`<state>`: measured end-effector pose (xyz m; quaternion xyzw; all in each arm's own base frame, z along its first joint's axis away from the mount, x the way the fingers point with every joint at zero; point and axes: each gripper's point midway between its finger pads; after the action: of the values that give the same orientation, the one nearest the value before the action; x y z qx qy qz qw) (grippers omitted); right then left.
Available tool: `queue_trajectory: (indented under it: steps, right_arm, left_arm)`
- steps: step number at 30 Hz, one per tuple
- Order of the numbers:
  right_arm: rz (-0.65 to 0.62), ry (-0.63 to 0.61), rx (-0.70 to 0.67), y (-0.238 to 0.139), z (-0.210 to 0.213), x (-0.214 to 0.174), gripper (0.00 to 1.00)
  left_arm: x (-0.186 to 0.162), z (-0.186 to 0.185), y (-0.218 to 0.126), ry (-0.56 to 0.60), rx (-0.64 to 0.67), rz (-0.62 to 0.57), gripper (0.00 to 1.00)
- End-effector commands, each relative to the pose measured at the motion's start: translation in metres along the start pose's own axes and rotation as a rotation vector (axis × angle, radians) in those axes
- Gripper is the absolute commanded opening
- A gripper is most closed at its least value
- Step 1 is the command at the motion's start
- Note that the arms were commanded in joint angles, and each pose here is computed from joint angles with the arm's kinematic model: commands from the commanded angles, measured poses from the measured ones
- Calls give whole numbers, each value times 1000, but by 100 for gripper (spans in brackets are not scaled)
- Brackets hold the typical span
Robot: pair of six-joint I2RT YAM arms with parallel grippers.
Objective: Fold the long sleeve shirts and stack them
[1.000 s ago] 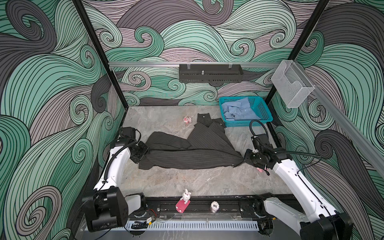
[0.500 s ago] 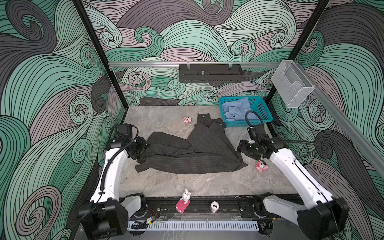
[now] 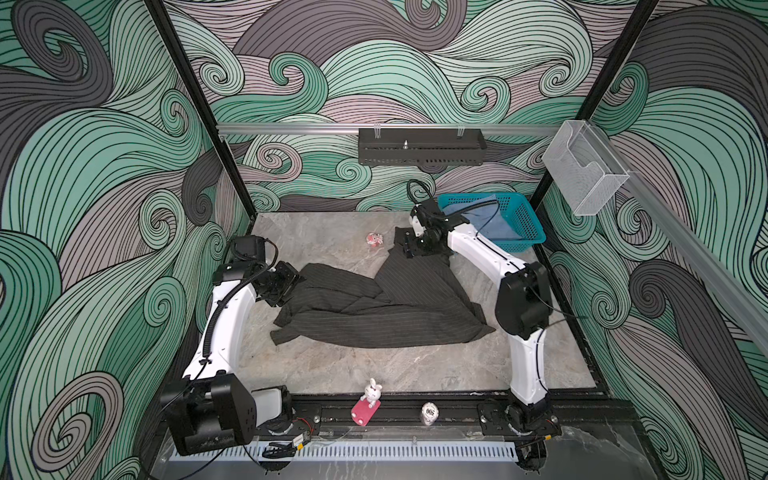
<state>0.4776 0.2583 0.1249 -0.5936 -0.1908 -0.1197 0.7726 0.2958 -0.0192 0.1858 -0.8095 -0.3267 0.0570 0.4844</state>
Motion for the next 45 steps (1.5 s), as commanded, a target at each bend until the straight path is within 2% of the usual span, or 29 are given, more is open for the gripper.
queue_trajectory:
  steps: [1,9,13,14,15,17,19,24,27,30,32,36,39,45]
  right_arm:
    - [60,-97,15,25,7,3,77]
    - [66,-128,28,89,12,24,80]
    - [105,-117,79,96,21,16,72]
    - [113,-121,82,95,24,13,65]
    - [113,-120,85,92,26,13,52]
    - [103,-115,92,79,30,16,20]
    - [72,-117,95,60,34,25,1]
    - [-67,-146,136,-32,57,55,0]
    - [-163,-160,178,-113,73,61,0]
    - [-252,-175,221,-193,87,52,0]
    - [-289,-189,277,-242,99,35,0]
    - [-276,-206,355,-302,112,-16,0]
    - [-200,-219,398,-315,117,-70,0]
    - [11,-265,432,-305,109,-188,0]
  left_arm:
    - [-3,-3,-8,27,-20,-2,59]
    - [-7,-5,-16,56,-30,-14,59]
    - [-7,-5,-17,60,-25,-18,59]
    - [-7,-4,-16,59,-23,-17,58]
    - [-6,-4,-16,59,-23,-17,58]
    - [-6,-4,-16,59,-24,-16,58]
    - [-6,-4,-17,61,-20,-19,58]
    - [-2,-6,-23,66,-17,-45,58]
    - [2,-9,-28,75,-24,-75,58]
    - [4,-13,-32,86,-41,-99,58]
    - [3,-15,-33,96,-59,-100,58]
    - [-2,-16,-30,81,-76,-73,59]
    - [-6,-15,-27,73,-81,-54,59]
    - [-11,-12,-25,63,-74,-40,59]
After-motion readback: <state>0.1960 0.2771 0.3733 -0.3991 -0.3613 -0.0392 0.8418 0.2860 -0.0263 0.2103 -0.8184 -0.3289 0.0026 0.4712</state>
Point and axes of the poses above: each gripper's point midway between its finger pads, its own y axis out along the fingers, its own z axis along the line the jaws close on, x = y × z, and after that the axes turned 13 degrees about y, right-handed
